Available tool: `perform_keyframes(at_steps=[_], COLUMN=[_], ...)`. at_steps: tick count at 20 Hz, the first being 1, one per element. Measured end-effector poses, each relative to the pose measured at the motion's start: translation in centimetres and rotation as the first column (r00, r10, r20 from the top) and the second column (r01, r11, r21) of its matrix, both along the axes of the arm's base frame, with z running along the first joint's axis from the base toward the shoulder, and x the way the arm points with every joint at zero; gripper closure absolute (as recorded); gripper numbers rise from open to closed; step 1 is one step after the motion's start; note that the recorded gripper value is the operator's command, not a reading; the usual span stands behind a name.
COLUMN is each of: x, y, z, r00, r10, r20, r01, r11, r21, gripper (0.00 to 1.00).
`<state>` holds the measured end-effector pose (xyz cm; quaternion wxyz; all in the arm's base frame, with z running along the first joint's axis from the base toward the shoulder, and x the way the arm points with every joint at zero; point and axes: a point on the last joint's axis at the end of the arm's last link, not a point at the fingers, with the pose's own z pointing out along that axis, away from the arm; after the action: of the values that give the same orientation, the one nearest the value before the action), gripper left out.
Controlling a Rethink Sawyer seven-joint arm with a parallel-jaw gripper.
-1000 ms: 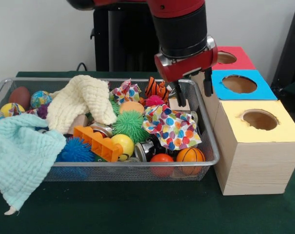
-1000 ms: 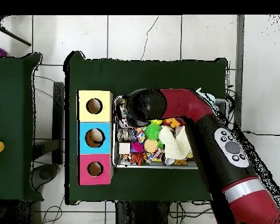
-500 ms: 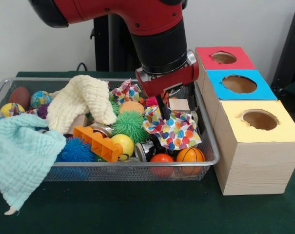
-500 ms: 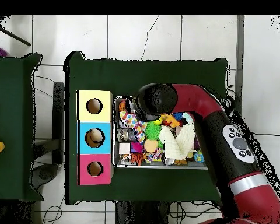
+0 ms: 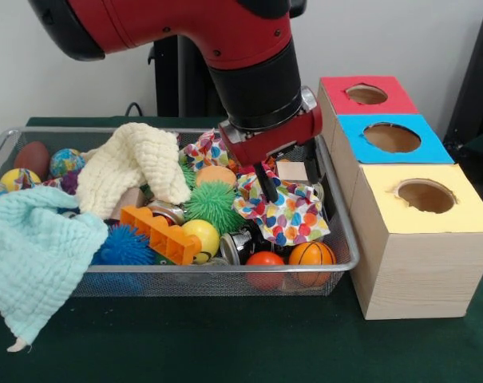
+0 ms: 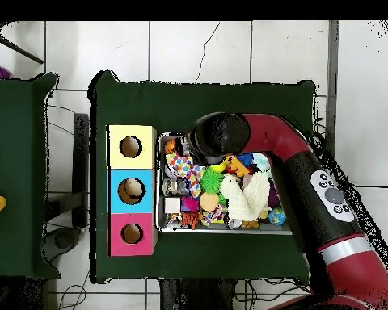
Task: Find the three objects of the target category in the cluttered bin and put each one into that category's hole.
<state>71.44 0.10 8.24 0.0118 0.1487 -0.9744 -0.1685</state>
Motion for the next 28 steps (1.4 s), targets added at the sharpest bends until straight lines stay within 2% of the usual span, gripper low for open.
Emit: perform_keyframes(at_steps=[9, 14, 22, 28], x=[0.4, 1.0, 1.9, 3.0], y=[0.0, -0.5, -1.7, -3.3], z=[-1.3, -2.0, -2.6, -2.0], r00=[0.9938, 0.9904, 0.9880, 0.9868], r10=[0.111, 0.138, 0.153, 0.162], r20=[0.005, -0.003, -0.020, 0.002], r01=[-0.111, -0.138, -0.152, -0.162], r11=[0.9935, 0.9897, 0.9873, 0.9867], r21=[0.023, 0.038, 0.045, -0.014], gripper=[0.00, 0.00, 0.00, 0.00])
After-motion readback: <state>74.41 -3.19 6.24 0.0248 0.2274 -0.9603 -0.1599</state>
